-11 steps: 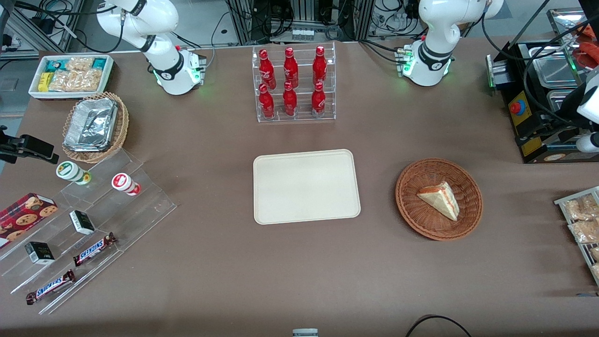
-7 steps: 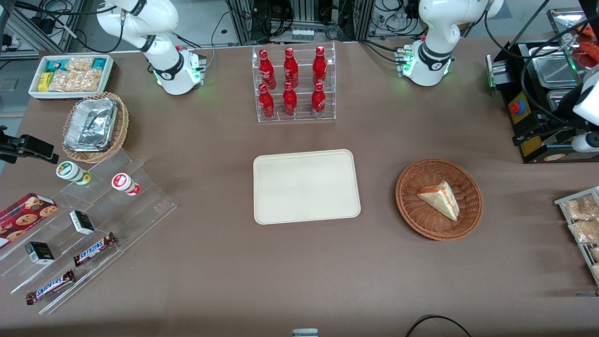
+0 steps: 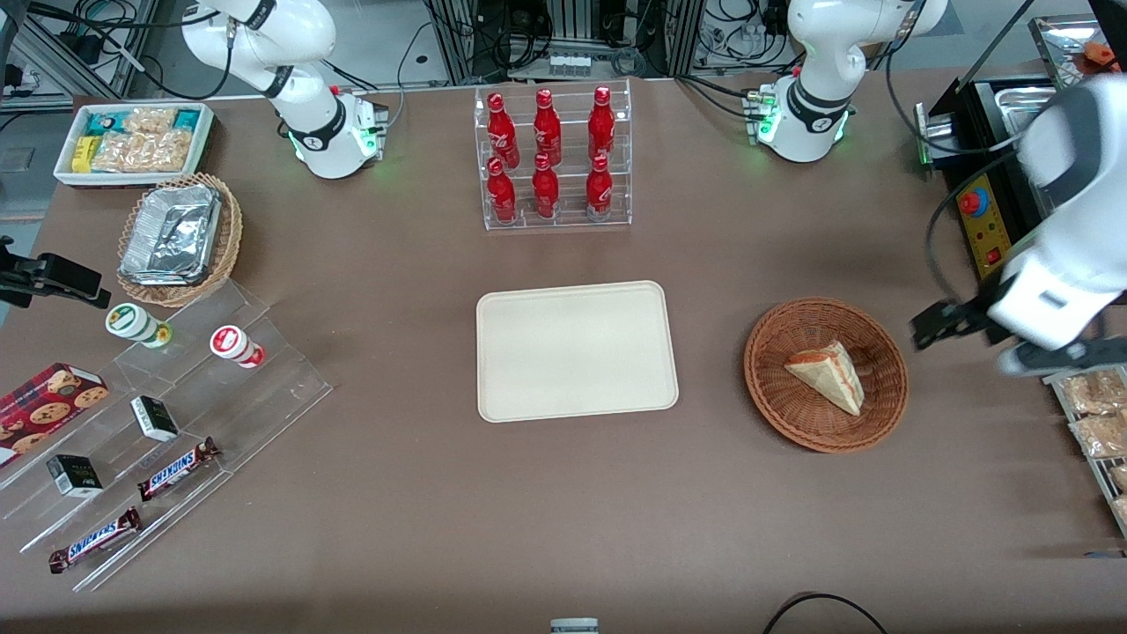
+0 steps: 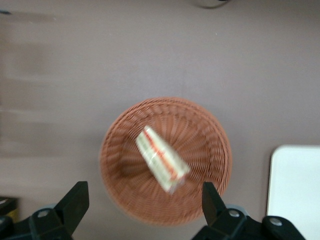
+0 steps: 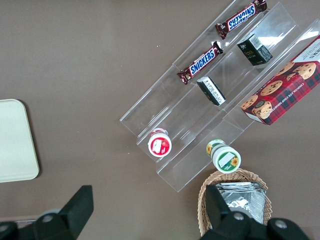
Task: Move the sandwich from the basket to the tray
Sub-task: 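Move the left gripper over the sandwich in the wicker basket, then lower the left gripper and close it on the wrapped sandwich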
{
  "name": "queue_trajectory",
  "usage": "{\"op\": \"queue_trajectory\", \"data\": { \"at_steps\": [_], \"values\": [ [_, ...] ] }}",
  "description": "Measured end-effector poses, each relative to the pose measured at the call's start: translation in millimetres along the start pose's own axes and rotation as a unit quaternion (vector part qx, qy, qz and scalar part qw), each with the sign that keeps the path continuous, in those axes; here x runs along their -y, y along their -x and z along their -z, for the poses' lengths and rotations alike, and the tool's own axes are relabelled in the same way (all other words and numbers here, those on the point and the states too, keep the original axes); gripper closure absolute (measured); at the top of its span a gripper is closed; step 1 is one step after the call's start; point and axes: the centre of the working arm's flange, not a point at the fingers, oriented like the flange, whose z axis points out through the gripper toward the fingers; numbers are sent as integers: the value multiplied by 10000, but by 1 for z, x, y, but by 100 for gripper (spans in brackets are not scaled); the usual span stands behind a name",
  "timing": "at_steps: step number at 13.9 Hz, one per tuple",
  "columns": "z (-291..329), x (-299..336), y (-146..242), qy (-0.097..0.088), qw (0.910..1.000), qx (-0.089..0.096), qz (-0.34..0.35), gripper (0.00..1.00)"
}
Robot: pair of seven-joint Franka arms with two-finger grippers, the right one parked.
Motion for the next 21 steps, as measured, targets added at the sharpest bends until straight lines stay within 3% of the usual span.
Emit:
{"op": "queue_trajectory", "data": {
  "at_steps": [3,9,13,21],
  "values": [
    [-58,-14,21,104,9945,-248,1014,0],
    [-130,-11,64,129,9667,-150,2550,0],
    [-155,-10,73,171,9533,-154,3012,0],
    [-203,-9,81,92,9481,106,3175,0]
  ]
}}
